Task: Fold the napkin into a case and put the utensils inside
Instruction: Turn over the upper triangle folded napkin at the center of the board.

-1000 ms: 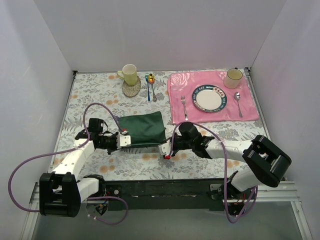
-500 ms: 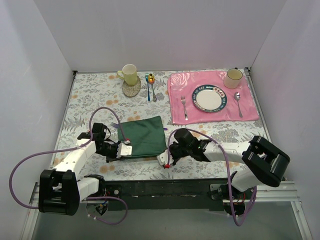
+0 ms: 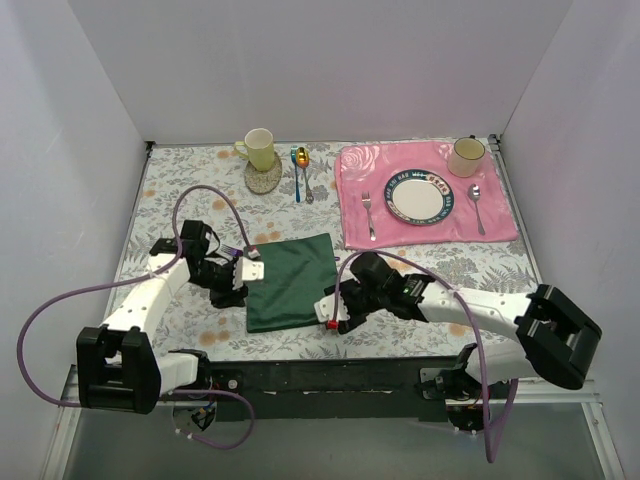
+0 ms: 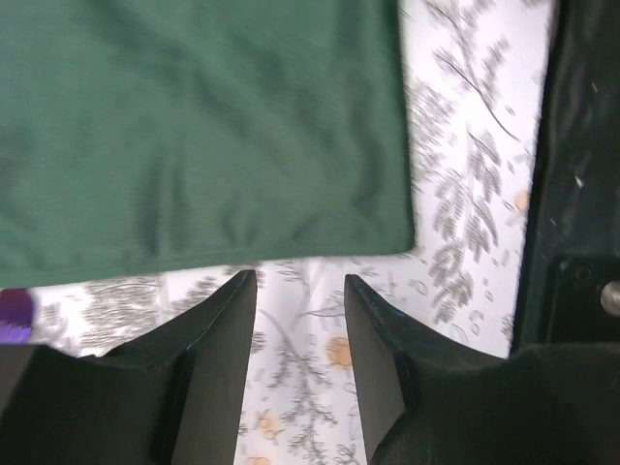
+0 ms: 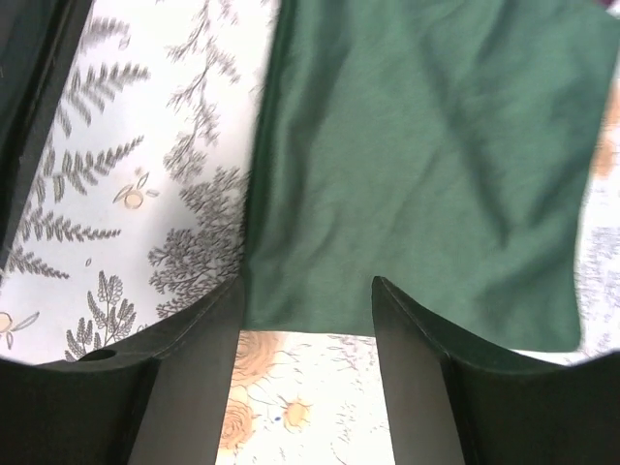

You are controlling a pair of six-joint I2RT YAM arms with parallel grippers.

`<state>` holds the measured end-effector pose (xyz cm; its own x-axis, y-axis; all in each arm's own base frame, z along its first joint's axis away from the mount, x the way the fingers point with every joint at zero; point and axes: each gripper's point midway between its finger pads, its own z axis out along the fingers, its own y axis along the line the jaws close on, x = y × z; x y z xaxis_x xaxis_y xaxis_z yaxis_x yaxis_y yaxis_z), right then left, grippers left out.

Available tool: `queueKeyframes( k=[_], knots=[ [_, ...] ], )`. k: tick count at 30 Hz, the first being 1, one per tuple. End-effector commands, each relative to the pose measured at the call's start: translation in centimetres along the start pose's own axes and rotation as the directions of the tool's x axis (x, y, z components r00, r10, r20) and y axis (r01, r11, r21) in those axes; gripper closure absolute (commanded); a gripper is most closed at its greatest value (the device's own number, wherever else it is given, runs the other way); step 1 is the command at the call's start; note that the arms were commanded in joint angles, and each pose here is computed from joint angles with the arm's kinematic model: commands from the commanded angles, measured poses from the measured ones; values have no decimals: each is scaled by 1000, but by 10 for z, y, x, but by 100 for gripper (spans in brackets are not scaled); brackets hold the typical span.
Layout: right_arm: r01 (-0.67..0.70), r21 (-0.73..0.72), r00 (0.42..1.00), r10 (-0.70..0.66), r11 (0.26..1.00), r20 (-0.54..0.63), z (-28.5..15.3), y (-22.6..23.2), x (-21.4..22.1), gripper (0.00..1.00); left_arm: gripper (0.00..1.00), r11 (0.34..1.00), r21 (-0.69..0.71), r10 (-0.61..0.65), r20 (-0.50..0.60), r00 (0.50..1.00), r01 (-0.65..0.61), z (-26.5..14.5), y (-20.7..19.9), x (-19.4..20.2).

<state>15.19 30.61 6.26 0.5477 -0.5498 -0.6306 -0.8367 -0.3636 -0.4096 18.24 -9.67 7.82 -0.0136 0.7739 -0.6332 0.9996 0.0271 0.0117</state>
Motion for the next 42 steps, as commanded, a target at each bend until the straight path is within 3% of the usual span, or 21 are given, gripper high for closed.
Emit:
queueKeyframes(
  k=[1,3,7,11,17,25,31,34,39,40,41,42],
  knots=[
    [-181,67,982,177,981,66,-27,-29,-33,37,59,990,-83,-101,105,989,110,-5,35,-32],
    [-281,71,959,278,957,57,-32,-35,-24,38,60,987,-78,-132,70,989,137,8,36,-27],
    [-529,84,848,526,844,58,-34,-53,-5,43,64,985,-133,-104,29,994,107,29,47,-25],
    [-652,91,758,650,753,53,-34,-77,11,47,70,995,-73,-72,-46,996,68,51,29,-12],
    [-728,66,685,728,683,33,-19,-89,21,51,79,999,28,-26,-195,980,32,65,-8,28],
    [-800,1,600,800,600,-27,11,-72,38,65,85,995,97,41,-237,971,-18,58,-30,41],
    [-854,-84,520,849,514,-91,23,-37,37,70,85,985,151,109,-201,974,-79,49,-45,34],
    [-850,-125,524,846,512,-101,23,-20,27,70,84,985,145,120,-173,978,-95,46,-44,26],
    [-860,-151,493,870,487,-4,2,-39,-1,66,76,998,67,2,-29,1000,-1,42,-14,-26],
    [-874,-148,465,885,464,27,-5,-49,-2,66,75,996,54,-65,-5,998,66,42,-8,-35],
    [-875,-136,459,885,465,73,-13,-62,-6,66,73,996,37,-79,52,995,78,39,4,-54],
    [-895,-128,418,904,427,95,-18,-72,-7,65,68,997,2,-75,89,993,75,38,17,-66]
  ],
)
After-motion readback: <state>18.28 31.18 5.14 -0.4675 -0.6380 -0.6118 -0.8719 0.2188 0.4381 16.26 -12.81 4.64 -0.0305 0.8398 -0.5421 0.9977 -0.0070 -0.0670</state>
